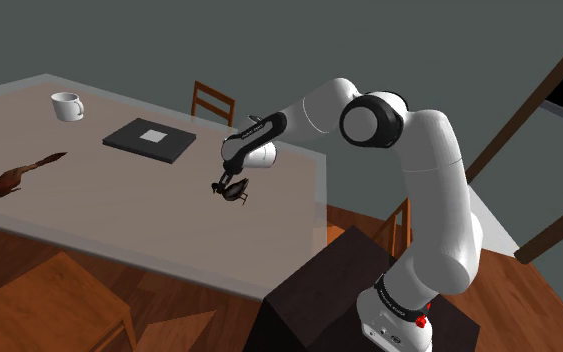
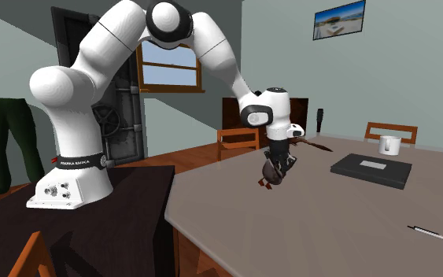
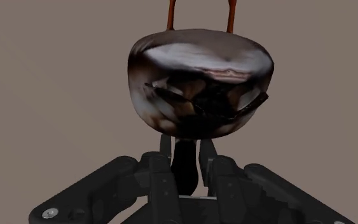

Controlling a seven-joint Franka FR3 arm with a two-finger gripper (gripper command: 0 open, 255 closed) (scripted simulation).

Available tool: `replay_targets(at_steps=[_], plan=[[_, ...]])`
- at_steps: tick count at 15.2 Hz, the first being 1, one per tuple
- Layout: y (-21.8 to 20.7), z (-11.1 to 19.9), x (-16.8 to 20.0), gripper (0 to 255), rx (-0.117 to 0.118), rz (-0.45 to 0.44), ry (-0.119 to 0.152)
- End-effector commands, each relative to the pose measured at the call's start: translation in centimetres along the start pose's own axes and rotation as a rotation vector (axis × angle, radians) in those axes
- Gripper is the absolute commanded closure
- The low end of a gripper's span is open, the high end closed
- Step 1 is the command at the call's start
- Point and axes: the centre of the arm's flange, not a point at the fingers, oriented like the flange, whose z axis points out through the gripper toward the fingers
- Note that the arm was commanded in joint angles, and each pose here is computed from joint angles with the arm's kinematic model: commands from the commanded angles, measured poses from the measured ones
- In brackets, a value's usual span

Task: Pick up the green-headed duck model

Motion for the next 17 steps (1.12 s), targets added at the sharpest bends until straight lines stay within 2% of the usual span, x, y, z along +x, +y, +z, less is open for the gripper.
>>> replay_targets(at_steps=[1,5,17], plan=[[0.0,0.0,0.0,255,0.0,0.0,0.0],[0.0,0.0,-0.1,255,0.0,0.0,0.0],[-0.4,-6.1,1.6,255,0.0,0.0,0.0]])
